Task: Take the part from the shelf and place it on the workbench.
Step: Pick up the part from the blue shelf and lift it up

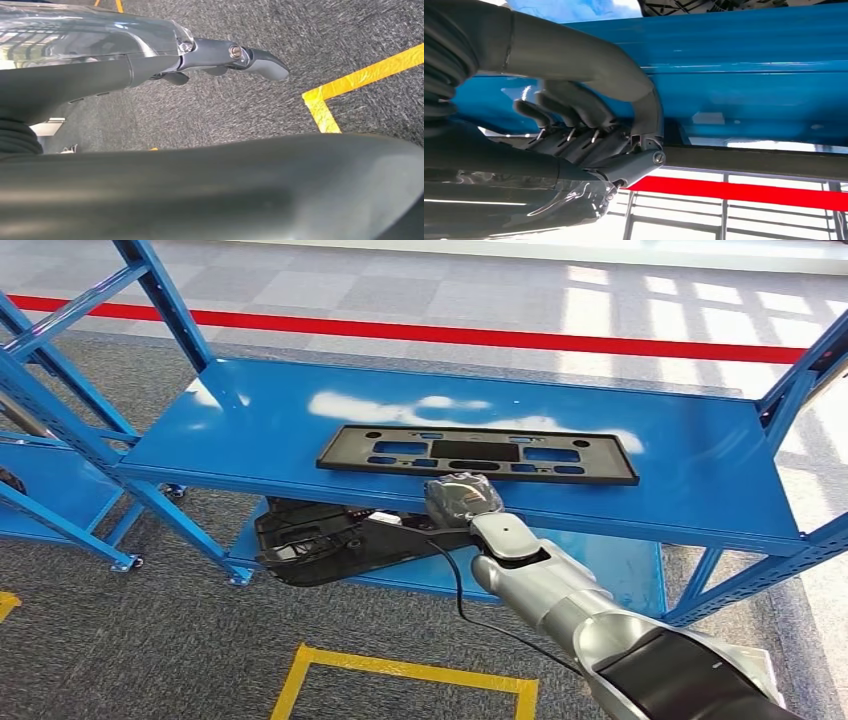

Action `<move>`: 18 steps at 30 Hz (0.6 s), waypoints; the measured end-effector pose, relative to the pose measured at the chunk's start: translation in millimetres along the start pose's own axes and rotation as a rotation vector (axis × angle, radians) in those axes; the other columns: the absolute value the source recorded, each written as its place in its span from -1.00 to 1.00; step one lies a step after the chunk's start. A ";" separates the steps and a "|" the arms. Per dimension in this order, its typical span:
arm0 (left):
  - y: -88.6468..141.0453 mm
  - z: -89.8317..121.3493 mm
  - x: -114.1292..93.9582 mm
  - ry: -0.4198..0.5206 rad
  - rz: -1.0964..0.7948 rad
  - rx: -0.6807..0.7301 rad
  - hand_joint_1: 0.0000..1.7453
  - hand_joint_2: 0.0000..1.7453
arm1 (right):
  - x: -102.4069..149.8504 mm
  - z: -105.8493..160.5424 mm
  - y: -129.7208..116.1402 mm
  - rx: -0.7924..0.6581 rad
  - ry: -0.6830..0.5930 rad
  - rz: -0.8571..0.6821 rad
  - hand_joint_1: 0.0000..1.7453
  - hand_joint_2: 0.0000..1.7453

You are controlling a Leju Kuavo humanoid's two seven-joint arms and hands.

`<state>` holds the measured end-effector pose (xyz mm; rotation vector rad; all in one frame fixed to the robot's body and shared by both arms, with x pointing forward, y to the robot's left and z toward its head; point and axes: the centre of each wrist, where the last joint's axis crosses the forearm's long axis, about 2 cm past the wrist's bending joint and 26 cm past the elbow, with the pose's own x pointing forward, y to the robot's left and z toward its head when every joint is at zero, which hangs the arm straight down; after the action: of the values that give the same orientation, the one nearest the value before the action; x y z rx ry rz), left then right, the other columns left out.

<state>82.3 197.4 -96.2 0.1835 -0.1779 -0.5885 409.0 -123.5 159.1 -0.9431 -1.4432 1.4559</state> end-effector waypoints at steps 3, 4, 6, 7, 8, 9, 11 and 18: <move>0.0 0.0 0.0 0.000 0.000 0.000 -1.00 -1.00 | -0.4 0.3 0.6 0.001 0.001 0.000 -1.00 1.00; 0.0 0.0 0.0 -0.001 0.001 0.000 -1.00 -1.00 | -0.5 0.5 0.9 0.001 0.001 0.000 -1.00 1.00; 0.0 0.0 0.0 -0.001 0.001 0.000 -1.00 -1.00 | -0.9 0.8 1.4 0.001 0.002 0.000 -1.00 1.00; 0.0 0.0 0.0 -0.001 0.001 0.000 -1.00 -1.00 | -1.1 0.9 1.7 0.000 0.003 0.000 -1.00 1.00; 0.0 0.0 0.0 -0.001 0.001 0.000 -1.00 -1.00 | -1.3 1.1 1.9 -0.001 0.004 0.000 -1.00 1.00; 0.0 0.0 0.0 -0.001 0.001 0.000 -1.00 -1.00 | -1.3 1.2 2.1 -0.002 0.004 0.000 -1.00 1.00; 0.0 0.0 0.0 -0.001 0.001 0.000 -1.00 -1.00 | -1.4 1.7 3.0 -0.001 0.004 -0.001 -1.00 1.00; 0.0 0.0 -0.1 -0.001 0.001 0.000 -1.00 -1.00 | -0.7 2.7 3.9 -0.010 0.003 -0.003 -1.00 1.00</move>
<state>82.3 197.5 -96.2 0.1830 -0.1791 -0.5881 406.5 -125.0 155.3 -0.9486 -1.4506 1.4449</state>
